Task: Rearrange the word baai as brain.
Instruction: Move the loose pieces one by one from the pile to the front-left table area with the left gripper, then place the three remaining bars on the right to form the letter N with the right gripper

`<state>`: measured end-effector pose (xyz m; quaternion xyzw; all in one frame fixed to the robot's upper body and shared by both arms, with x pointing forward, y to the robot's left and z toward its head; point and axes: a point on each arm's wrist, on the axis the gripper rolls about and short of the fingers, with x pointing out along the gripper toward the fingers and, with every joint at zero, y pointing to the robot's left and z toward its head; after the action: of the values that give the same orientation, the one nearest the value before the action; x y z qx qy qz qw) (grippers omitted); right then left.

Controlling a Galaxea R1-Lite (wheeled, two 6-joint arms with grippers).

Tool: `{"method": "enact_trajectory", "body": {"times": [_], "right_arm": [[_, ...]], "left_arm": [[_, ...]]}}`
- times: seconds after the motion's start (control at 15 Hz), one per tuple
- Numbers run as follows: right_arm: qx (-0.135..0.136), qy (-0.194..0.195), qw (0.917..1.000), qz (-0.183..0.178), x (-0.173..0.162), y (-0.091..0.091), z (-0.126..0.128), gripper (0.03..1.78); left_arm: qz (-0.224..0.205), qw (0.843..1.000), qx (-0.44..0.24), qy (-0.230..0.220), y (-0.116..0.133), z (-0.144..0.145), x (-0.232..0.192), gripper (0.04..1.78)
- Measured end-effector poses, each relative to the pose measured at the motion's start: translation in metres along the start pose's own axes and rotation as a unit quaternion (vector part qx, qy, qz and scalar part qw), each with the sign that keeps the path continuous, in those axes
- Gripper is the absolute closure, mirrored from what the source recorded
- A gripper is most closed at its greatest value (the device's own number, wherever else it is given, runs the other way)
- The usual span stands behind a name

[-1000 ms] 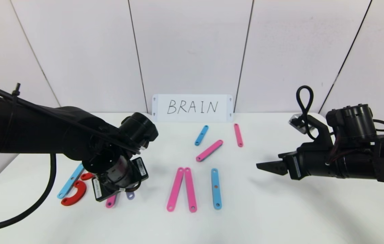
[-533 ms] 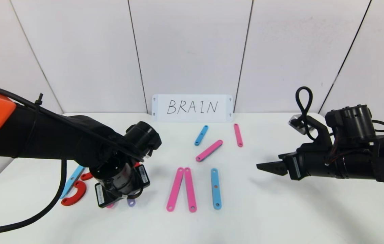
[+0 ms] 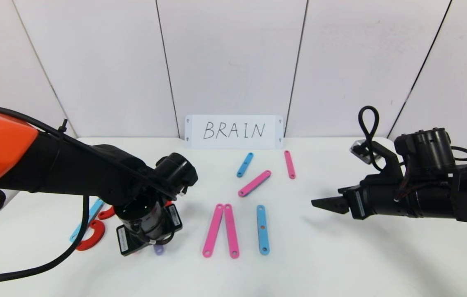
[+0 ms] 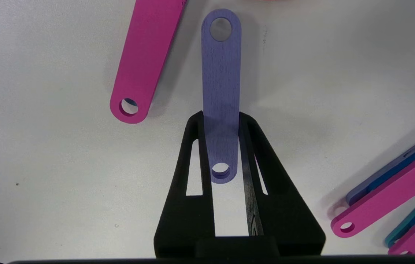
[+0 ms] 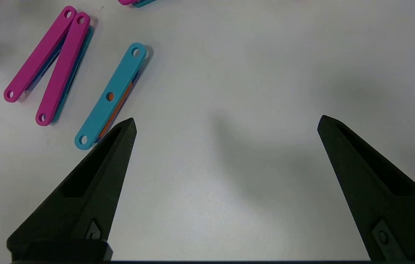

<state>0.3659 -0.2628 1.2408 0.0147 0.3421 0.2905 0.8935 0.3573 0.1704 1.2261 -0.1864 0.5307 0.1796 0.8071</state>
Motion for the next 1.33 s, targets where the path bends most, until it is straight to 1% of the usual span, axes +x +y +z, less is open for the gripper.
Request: {"method": "enact_trajectory", "body": {"times": [0.2, 0.33, 0.4, 0.53, 0.73, 0.8, 0.93, 1.0, 1.13, 1.33], "right_arm": [[0.0, 0.001, 1.0, 0.0, 0.001, 0.0, 0.0, 0.08], [0.0, 0.001, 1.0, 0.0, 0.001, 0.0, 0.0, 0.08], [0.001, 0.002, 1.0, 0.0, 0.001, 0.0, -0.001, 0.08], [0.0, 0.002, 1.0, 0.0, 0.001, 0.0, -0.001, 0.08], [0.0, 0.002, 1.0, 0.0, 0.001, 0.0, -0.001, 0.08], [0.001, 0.002, 1.0, 0.0, 0.001, 0.0, -0.001, 0.08], [0.001, 0.003, 1.0, 0.001, 0.001, 0.0, -0.001, 0.08], [0.001, 0.003, 1.0, 0.001, 0.001, 0.0, -0.001, 0.08], [0.0, 0.003, 1.0, 0.001, 0.001, 0.0, -0.001, 0.08], [0.001, 0.004, 1.0, 0.001, 0.002, 0.0, -0.001, 0.08]], "left_arm": [[0.003, 1.0, 0.0, -0.001, 0.0, 0.0, 0.001, 1.54], [-0.001, 1.0, -0.001, -0.004, -0.001, 0.0, 0.001, 1.46], [-0.002, 1.0, -0.001, -0.005, -0.001, 0.0, 0.002, 1.39], [-0.004, 1.0, -0.001, -0.005, -0.002, 0.001, 0.001, 1.14], [-0.017, 1.0, -0.002, -0.01, -0.005, 0.002, 0.001, 0.61], [-0.018, 1.0, 0.0, -0.011, -0.005, 0.002, 0.0, 0.46], [-0.027, 1.0, 0.002, -0.014, -0.006, 0.004, -0.003, 0.24], [-0.031, 0.999, 0.002, -0.017, -0.007, 0.005, -0.006, 0.16], [-0.039, 0.999, 0.011, -0.022, -0.006, 0.009, -0.011, 0.08], [-0.052, 0.998, 0.032, -0.033, 0.003, 0.023, -0.018, 0.08]]}}
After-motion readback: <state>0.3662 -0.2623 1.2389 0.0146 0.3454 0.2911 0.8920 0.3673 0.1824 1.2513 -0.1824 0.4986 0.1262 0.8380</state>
